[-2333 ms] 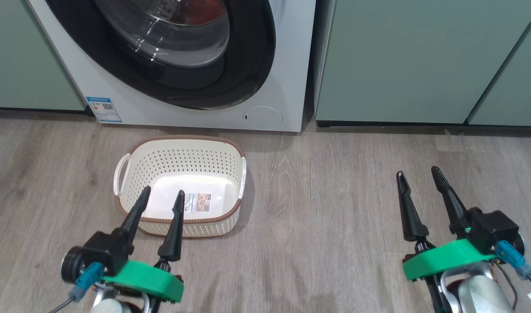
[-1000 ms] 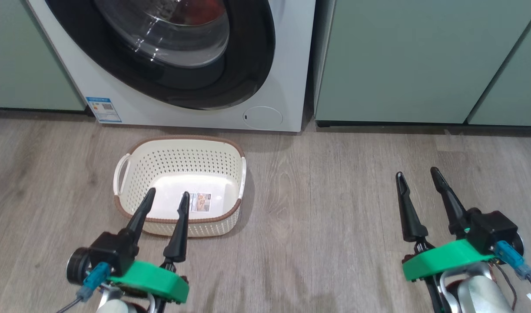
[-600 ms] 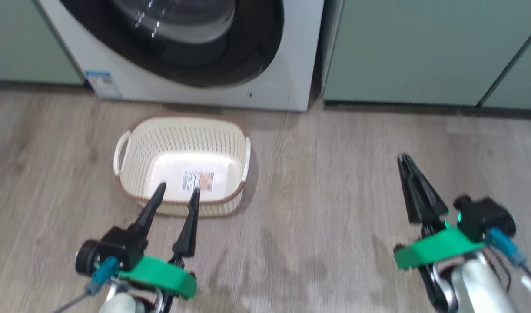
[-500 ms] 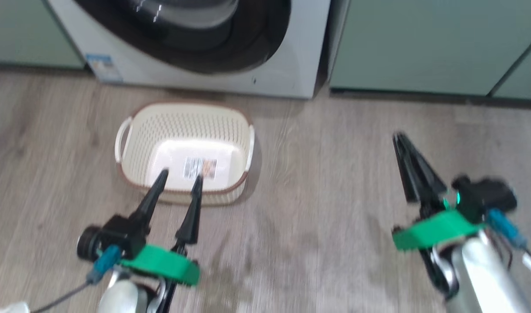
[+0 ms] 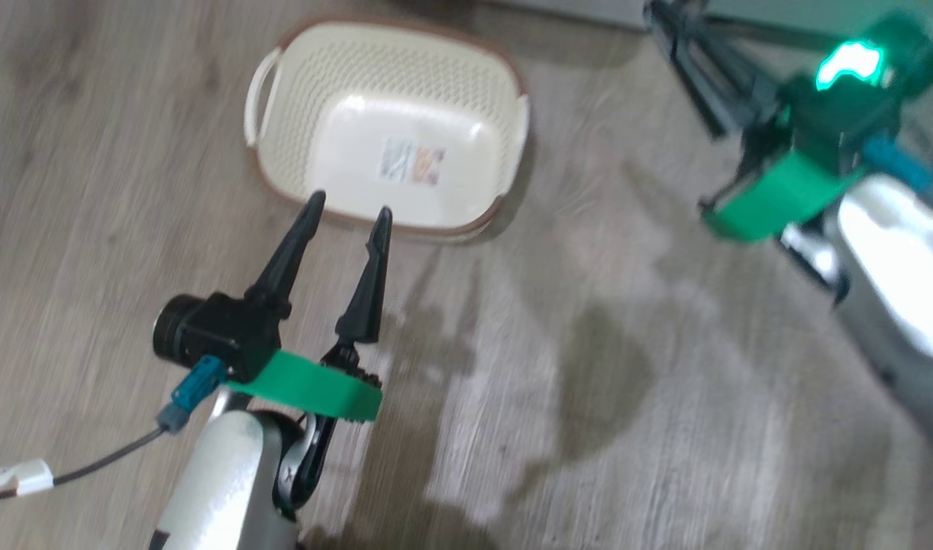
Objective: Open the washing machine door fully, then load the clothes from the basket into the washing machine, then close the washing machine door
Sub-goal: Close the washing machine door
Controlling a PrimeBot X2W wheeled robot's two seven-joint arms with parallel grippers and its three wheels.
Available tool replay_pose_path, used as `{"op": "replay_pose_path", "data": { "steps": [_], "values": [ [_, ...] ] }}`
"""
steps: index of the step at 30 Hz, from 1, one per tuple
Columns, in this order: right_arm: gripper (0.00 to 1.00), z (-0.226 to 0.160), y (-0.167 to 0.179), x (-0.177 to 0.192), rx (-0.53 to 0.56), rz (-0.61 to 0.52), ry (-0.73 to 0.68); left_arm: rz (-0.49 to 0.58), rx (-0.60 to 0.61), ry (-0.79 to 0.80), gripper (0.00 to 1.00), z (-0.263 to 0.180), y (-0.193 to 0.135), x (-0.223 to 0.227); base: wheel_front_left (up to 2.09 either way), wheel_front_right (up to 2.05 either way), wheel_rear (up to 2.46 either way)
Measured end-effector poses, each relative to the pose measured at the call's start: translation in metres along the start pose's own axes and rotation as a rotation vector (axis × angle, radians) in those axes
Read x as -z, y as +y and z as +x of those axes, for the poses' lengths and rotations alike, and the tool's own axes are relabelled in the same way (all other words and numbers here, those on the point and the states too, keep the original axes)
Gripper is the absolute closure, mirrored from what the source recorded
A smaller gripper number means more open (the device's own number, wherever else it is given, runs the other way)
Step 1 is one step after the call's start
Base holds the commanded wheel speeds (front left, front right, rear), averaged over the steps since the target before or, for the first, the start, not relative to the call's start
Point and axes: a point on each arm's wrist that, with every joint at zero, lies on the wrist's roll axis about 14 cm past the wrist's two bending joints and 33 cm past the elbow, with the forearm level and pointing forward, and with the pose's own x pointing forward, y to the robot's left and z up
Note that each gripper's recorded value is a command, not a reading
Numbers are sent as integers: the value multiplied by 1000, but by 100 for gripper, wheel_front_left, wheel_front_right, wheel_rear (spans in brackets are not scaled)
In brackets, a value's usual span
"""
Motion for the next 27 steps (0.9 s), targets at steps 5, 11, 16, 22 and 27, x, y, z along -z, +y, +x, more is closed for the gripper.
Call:
{"op": "replay_pose_path", "data": {
  "steps": [5,11,16,22,27],
  "values": [
    [100,41,-8,27,-71,-20,21,-6,-49,33,0,5,15,14,0,0,0],
    [100,81,-20,57,-110,-53,55,-8,-91,61,0,11,29,27,0,0,0],
    [100,104,-41,74,-84,-78,83,-5,-114,88,0,12,36,38,0,0,0],
    [100,115,-63,91,-42,-101,131,-3,-120,98,0,14,38,42,0,0,0],
    [100,123,-80,99,-8,-117,155,-3,-137,102,0,14,42,44,0,0,0]
  ]
}}
